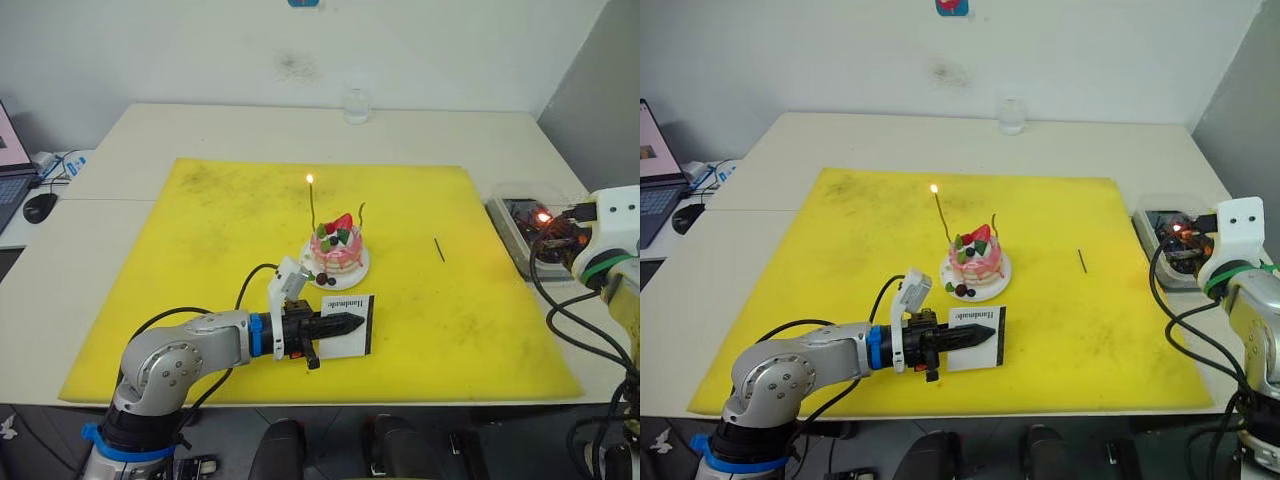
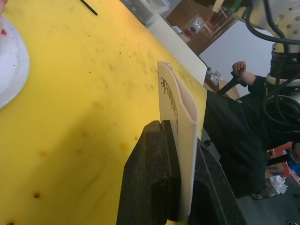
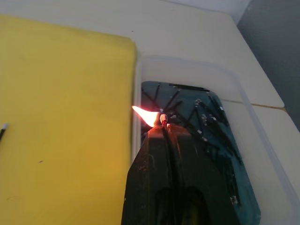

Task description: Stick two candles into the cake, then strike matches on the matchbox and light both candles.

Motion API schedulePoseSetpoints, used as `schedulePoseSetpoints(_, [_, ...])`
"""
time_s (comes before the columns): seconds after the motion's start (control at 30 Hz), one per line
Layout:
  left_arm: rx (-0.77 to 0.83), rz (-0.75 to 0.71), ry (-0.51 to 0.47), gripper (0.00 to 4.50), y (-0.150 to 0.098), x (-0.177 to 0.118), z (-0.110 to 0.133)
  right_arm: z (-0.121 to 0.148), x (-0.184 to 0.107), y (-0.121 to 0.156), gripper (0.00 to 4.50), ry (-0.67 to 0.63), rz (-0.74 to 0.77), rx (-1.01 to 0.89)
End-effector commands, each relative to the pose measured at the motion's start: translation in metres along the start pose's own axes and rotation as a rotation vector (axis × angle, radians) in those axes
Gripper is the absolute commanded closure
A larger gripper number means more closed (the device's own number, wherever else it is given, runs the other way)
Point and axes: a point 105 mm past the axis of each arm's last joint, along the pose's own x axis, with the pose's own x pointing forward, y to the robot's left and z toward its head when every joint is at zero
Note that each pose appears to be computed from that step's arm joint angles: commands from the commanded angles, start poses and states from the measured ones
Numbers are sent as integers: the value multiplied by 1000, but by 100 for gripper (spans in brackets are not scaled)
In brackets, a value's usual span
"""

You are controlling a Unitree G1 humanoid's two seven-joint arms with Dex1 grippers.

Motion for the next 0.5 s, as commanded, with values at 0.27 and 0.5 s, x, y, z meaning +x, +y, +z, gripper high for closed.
schedulePoseSetpoints(0.27, [9, -10, -37, 450, -9, 2, -1, -13, 25, -31, 348, -10, -114, -52])
schedulePoseSetpoints(0.5, [14, -2, -41, 450, -7, 1, 1, -1, 19, -31, 96, -99, -116, -59])
